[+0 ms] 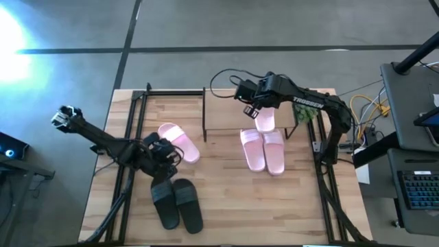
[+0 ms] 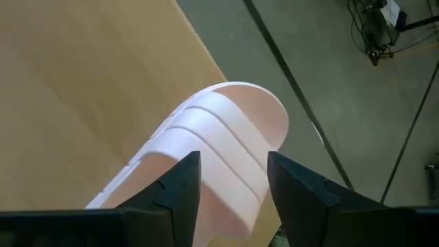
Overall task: Pick and place slides into the shelf
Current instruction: Put the pink slipper on the shelf
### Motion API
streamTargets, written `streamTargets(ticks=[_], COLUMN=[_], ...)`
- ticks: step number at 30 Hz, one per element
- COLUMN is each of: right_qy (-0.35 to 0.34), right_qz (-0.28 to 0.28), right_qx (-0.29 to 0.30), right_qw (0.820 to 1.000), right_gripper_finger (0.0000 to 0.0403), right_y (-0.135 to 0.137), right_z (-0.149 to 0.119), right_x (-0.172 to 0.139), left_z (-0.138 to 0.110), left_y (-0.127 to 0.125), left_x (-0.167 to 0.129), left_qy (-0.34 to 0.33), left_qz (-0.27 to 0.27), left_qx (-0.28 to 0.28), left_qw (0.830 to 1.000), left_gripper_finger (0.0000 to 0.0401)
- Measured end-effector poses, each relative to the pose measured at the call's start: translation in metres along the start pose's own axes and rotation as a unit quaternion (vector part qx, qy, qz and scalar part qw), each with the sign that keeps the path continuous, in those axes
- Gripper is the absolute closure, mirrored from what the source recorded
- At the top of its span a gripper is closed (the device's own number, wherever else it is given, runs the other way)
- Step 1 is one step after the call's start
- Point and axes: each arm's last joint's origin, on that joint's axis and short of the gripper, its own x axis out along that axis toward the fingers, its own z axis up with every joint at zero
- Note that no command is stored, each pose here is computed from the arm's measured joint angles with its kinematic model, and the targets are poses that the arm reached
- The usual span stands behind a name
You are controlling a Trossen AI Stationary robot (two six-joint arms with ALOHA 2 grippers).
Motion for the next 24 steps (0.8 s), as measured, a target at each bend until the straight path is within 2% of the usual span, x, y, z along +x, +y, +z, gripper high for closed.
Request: streamTargets(ticks=[7,10,15,24], right_qy=[-0.004,-0.013,-0.038,-0.075], right_qz=[0.002,0.004,0.012,0.032], right_qx=[0.006,0.019,0.059,0.127], right_qw=[1.0,1.0,0.997,0.989], right_gripper_finger=[0.0241,0.0242,0.0235,0.0207], right_y=[-0.004,-0.01,-0.024,-0.044], right_z=[-0.004,-0.007,-0.018,-0.039], right_x=[-0.007,-0.014,-0.034,-0.066], left_z=[0.005,0.009,0.011,0.009], left_y=[0.033,0.038,0.042,0.031], left_x=[0.001,0.009,0.034,0.07], left_qy=[0.035,0.059,0.116,0.173], left_qz=[0.067,0.073,0.123,0.186], left_qx=[-0.034,0.002,0.034,0.094], left_qw=[0.997,0.996,0.985,0.963], left_gripper_finger=[0.0287,0.0287,0.0287,0.0287])
